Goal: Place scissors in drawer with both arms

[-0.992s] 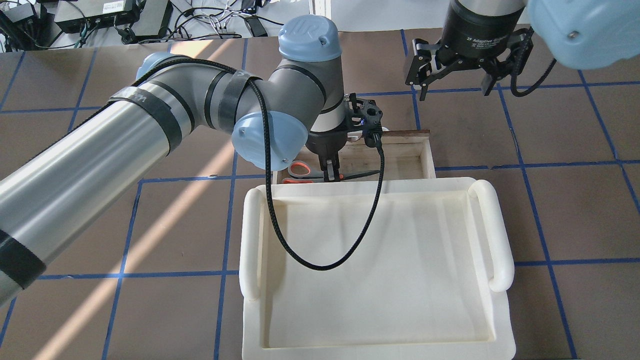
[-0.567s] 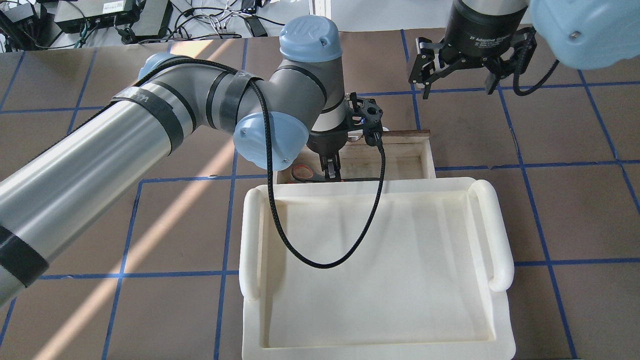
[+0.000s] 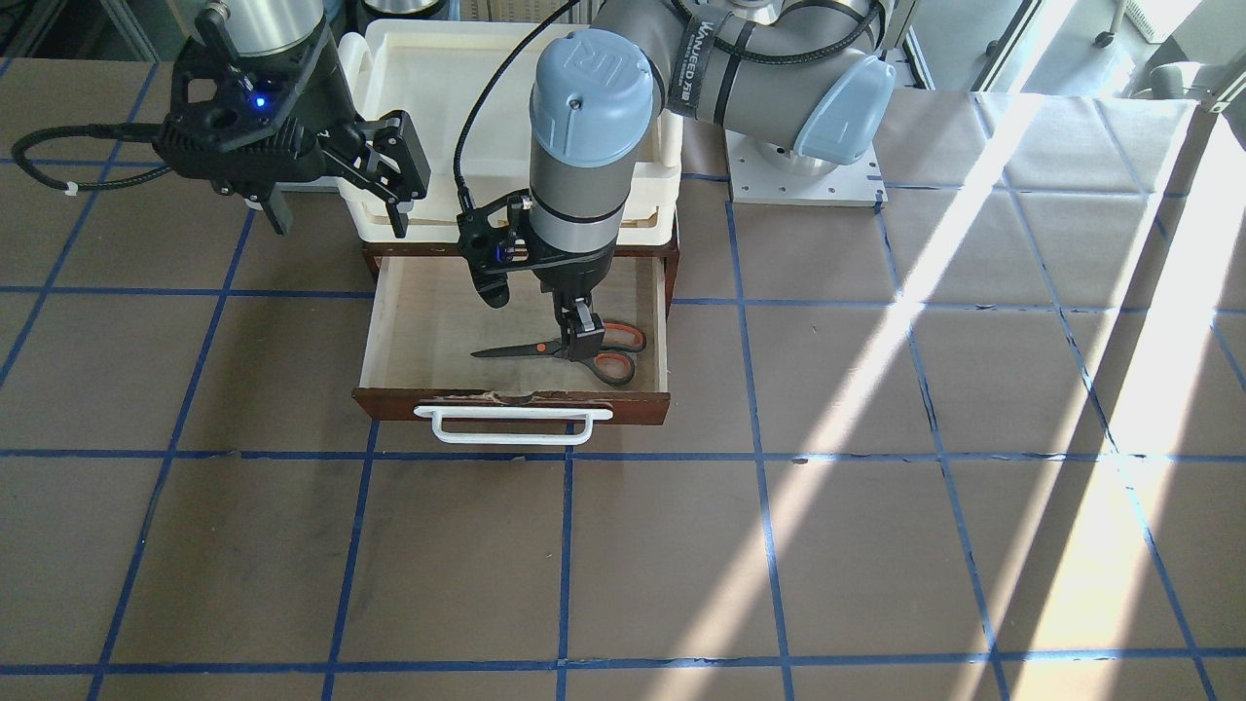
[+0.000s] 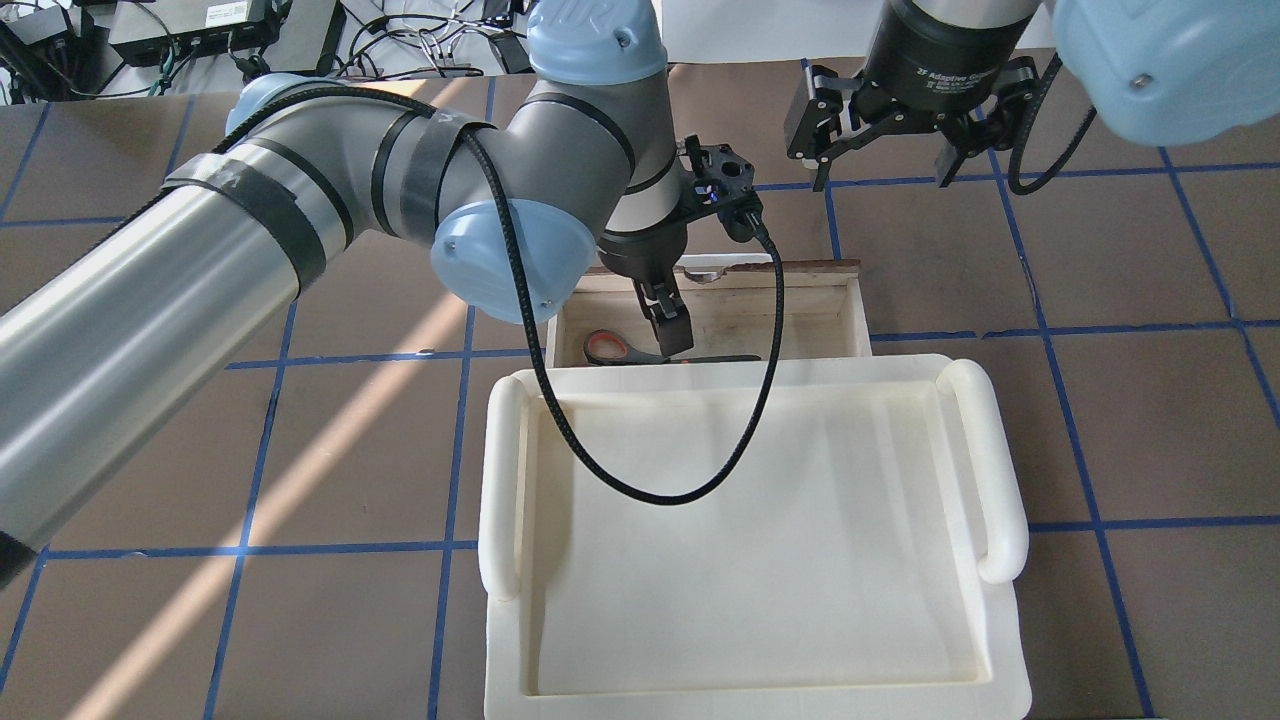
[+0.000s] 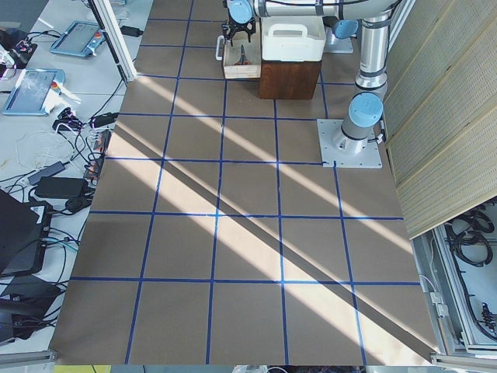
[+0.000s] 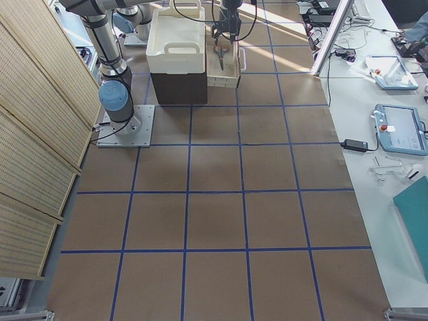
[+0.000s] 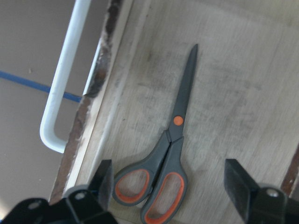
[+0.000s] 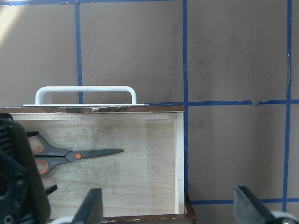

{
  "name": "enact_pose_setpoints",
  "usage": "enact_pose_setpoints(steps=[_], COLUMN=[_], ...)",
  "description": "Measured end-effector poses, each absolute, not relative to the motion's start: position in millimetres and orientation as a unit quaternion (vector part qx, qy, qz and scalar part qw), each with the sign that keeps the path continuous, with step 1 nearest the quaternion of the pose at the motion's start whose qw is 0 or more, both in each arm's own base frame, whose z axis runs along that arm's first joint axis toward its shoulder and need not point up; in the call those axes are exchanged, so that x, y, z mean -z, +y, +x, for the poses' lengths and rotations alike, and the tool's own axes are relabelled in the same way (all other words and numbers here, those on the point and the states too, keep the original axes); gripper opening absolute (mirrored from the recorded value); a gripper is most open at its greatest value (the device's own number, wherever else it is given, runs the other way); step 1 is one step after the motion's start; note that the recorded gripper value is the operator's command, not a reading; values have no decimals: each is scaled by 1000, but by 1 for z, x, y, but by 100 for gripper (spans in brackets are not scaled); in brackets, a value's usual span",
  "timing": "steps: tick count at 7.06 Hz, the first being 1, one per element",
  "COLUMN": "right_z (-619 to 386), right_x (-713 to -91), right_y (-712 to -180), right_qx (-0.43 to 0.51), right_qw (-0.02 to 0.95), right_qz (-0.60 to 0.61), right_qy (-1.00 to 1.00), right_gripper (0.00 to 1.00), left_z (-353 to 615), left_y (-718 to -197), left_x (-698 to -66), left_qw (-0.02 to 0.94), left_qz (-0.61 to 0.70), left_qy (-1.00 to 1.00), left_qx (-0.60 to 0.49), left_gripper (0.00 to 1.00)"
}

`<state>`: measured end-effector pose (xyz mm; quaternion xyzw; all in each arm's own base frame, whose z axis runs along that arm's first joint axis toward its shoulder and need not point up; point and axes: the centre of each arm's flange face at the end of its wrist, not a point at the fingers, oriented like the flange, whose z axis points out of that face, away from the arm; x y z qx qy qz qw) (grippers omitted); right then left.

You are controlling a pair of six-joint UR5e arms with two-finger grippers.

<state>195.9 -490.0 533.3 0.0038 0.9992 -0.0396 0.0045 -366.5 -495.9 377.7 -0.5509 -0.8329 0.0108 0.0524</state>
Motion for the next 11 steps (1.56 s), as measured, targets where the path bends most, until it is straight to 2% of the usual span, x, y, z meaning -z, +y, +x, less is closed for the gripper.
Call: enact_pose_setpoints(steps=[3, 6, 8, 11], right_z=[199, 196, 191, 156], right_x=[-534, -537, -532, -520], right_y=[-490, -497, -500, -512], right_qx=[41, 58, 56, 45], right_qw=[13, 22, 20, 17], right_qz=[4, 6, -1, -3], right_qy=[999, 998, 998, 999], right_gripper=[100, 100, 100, 100], left_z=[-302, -198, -153, -129], left_y=[-528, -557, -560, -534], left_x=[-438, -464, -468, -487], left_qw=[45, 39, 27, -7], left_qz=[-371, -209, -136, -72], left_qy=[-925, -973, -987, -996], left_qx=[-66, -83, -76, -45], left_gripper=[100, 100, 100, 100])
